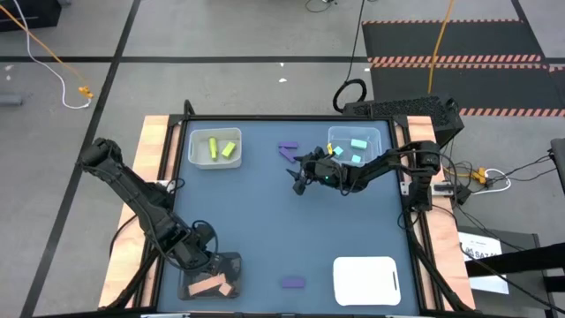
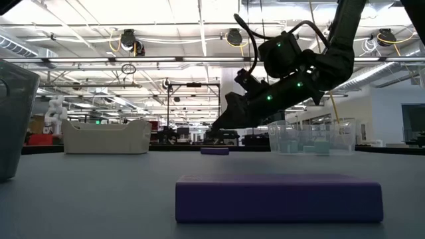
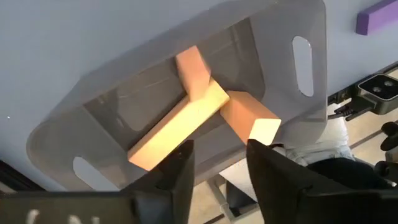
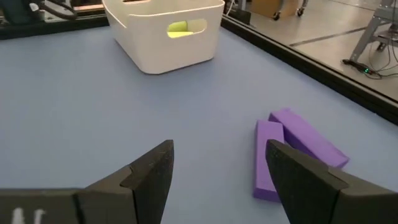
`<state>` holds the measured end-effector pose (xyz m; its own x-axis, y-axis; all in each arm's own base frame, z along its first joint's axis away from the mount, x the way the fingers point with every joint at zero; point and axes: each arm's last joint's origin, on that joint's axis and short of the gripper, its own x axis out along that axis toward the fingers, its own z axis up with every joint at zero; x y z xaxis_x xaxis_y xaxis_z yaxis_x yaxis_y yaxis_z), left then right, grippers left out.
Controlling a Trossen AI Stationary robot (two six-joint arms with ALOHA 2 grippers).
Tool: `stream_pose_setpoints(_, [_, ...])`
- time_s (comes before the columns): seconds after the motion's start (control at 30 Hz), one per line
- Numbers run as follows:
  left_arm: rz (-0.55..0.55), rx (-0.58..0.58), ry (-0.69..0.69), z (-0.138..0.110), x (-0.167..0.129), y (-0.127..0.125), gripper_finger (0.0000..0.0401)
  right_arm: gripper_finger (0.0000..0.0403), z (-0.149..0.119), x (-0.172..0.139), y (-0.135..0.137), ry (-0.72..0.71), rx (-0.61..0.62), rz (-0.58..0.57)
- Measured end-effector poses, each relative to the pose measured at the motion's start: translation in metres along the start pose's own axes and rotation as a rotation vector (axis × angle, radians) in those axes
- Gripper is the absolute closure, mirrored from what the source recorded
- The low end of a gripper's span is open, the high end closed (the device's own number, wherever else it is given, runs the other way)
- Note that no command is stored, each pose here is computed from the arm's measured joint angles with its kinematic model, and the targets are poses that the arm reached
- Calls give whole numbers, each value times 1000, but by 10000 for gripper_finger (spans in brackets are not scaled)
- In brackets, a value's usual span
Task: Sort & place blocks by color
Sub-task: Put the purple block into the white bin
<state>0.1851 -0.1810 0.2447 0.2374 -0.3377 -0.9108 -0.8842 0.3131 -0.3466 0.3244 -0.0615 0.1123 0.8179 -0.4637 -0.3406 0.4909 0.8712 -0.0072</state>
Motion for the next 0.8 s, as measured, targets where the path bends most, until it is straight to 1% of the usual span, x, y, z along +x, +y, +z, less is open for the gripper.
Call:
stream_pose_setpoints(0.13, [9, 28, 37, -1, 0, 0, 224, 156, 0, 2, -5, 1, 6, -14])
stream_pose_setpoints(0.23, [-4, 44, 85, 0, -4, -2, 205, 156, -1, 4, -12, 18, 70, -39])
stream_pose_setpoints(0.3, [-53, 51, 97, 1, -9, -5, 196, 156, -1, 6, -18, 38, 142, -55])
stream_pose_setpoints(0.37, [-124, 59, 111, 3, -16, -9, 190, 156, 1, 8, -21, 46, 200, -24])
stream_pose_setpoints(0.43, [-213, 81, 106, 4, -25, -14, 188, 156, 5, 11, -22, 40, 232, 12])
stream_pose_setpoints(0.5, [-300, 113, 67, 7, -36, -16, 188, 156, 11, 15, -22, 49, 226, 11])
stream_pose_setpoints(0.6, [-411, 156, -29, 15, -53, -17, 187, 156, 20, 24, -23, 100, 207, -10])
stream_pose_setpoints(0.7, [-489, 180, -119, 25, -69, -16, 187, 156, 29, 31, -24, 162, 186, -45])
stream_pose_setpoints(0.8, [-534, 206, -185, 35, -83, -13, 187, 156, 37, 36, -26, 201, 165, -90])
